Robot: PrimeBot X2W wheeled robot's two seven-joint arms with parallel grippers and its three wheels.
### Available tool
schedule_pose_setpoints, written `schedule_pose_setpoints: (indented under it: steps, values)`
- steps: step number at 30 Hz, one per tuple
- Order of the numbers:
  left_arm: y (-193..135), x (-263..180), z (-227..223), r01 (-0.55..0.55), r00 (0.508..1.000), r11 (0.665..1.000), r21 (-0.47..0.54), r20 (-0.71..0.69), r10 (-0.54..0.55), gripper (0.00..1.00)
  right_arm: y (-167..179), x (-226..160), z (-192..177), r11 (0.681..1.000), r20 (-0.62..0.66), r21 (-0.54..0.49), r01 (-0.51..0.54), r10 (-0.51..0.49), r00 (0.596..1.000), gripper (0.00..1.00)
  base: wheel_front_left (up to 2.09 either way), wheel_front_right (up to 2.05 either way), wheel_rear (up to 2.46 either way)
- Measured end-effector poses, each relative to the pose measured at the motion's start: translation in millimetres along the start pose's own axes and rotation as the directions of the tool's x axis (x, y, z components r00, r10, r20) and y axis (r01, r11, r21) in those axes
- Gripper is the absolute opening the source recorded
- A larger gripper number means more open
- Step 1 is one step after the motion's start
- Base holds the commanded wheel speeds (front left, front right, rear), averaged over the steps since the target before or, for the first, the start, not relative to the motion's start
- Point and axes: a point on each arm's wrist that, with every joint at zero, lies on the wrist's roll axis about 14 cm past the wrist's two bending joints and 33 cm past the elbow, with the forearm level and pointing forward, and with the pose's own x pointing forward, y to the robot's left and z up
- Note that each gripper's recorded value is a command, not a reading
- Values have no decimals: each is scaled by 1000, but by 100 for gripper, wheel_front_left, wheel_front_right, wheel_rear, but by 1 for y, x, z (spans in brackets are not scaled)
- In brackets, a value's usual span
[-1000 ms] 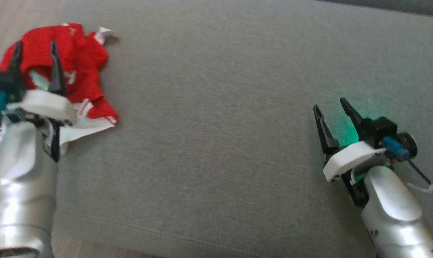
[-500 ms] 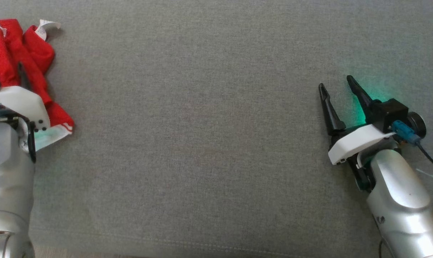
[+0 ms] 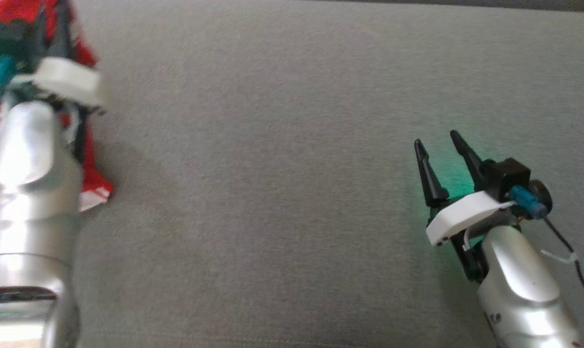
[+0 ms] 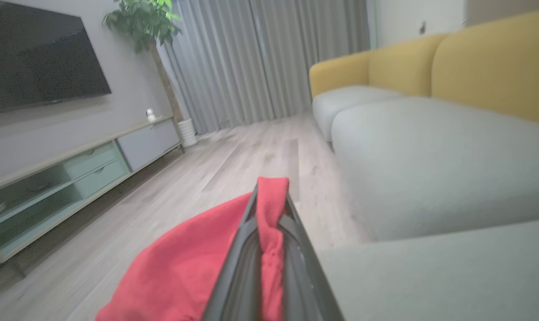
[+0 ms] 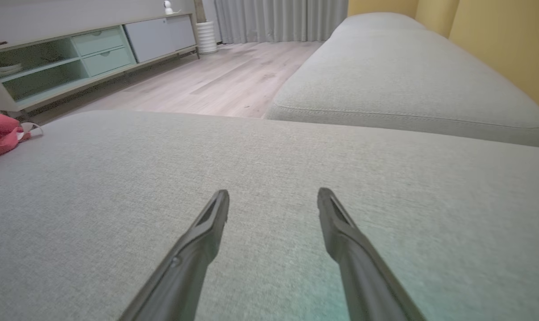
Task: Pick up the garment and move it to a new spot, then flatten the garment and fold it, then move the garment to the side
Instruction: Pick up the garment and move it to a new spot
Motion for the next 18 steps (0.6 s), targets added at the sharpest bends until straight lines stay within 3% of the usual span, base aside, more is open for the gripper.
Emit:
schedule_pose_setpoints:
  steps: [4, 8, 13, 18]
  values:
    - [-70, 9, 63, 158, 973, 985, -70, 183, -143, 0, -9, -22, 2, 999, 6, 13, 50, -51, 999, 100, 0, 0, 0]
    - [-150, 2, 104, 340, 911, 927, -158, 302, -283, 0, -20, -47, 3, 995, 10, 8, 101, -101, 995, 100, 0, 0, 0]
    - [-245, -28, 124, 565, 800, 801, -196, 368, -474, 0, -34, -78, 8, 986, 27, 8, 168, -169, 985, 100, 0, 0, 0]
    - [-320, -70, 136, 733, 669, 640, -231, 416, -616, 0, -50, -108, 10, 970, 41, 24, 242, -243, 969, 100, 0, 0, 0]
